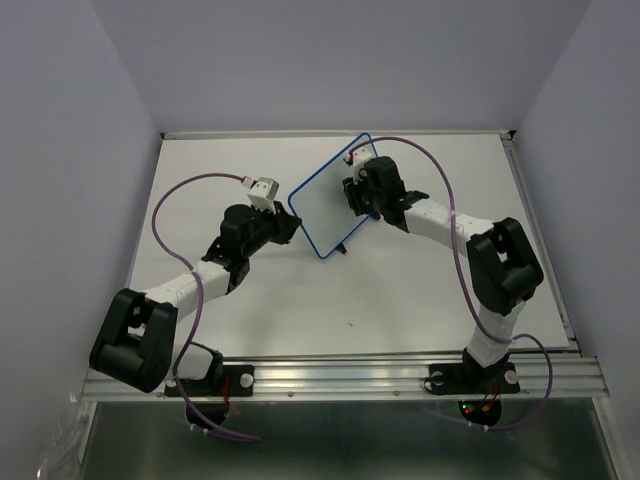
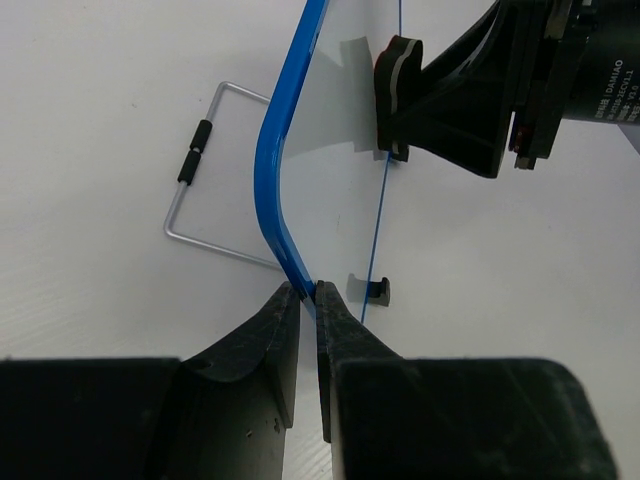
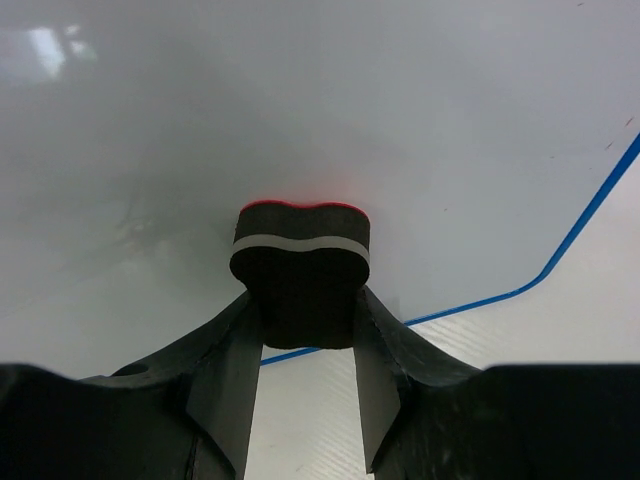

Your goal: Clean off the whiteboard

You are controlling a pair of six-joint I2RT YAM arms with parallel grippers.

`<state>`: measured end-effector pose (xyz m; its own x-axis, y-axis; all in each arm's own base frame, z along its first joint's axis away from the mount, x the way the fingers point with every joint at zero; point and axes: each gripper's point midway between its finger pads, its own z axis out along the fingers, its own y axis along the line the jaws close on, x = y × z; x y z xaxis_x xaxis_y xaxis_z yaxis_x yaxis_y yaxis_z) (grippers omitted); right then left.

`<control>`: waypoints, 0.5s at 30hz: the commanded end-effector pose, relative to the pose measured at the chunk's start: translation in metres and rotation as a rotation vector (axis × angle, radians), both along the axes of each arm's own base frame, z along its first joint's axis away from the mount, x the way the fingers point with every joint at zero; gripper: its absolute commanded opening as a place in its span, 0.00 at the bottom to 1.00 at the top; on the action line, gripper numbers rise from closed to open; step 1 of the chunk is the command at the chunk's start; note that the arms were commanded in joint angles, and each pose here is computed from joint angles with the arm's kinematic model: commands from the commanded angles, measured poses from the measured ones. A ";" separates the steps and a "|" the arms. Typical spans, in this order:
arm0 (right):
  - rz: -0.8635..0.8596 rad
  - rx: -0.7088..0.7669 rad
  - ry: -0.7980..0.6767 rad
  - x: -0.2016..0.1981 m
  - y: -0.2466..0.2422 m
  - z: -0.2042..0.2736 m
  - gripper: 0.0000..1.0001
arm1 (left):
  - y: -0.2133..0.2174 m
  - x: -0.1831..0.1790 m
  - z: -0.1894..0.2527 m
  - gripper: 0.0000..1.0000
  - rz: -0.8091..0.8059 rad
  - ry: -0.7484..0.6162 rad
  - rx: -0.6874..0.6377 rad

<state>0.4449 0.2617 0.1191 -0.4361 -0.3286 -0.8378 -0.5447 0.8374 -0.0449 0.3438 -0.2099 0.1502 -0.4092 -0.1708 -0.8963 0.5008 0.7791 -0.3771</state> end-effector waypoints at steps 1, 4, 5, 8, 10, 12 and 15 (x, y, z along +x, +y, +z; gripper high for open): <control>0.260 0.064 0.136 -0.064 0.077 -0.026 0.01 | -0.004 -0.006 -0.007 0.00 -0.032 0.006 0.035; 0.240 0.056 0.127 -0.065 0.071 -0.024 0.01 | -0.004 -0.006 -0.008 0.00 -0.028 0.009 0.037; 0.242 0.055 0.120 -0.066 0.070 -0.021 0.01 | -0.004 -0.005 -0.008 0.00 -0.027 0.008 0.036; 0.254 0.063 0.091 -0.068 0.068 -0.007 0.01 | -0.004 -0.005 -0.009 0.00 -0.027 0.012 0.037; 0.226 0.040 0.068 -0.062 0.063 -0.005 0.01 | -0.004 -0.005 -0.009 0.00 -0.029 0.012 0.038; 0.170 0.018 0.037 -0.043 0.049 -0.001 0.01 | -0.004 -0.005 -0.009 0.00 -0.028 0.013 0.039; 0.082 0.018 0.055 -0.013 0.020 -0.005 0.01 | -0.004 -0.005 -0.009 0.00 -0.027 0.012 0.041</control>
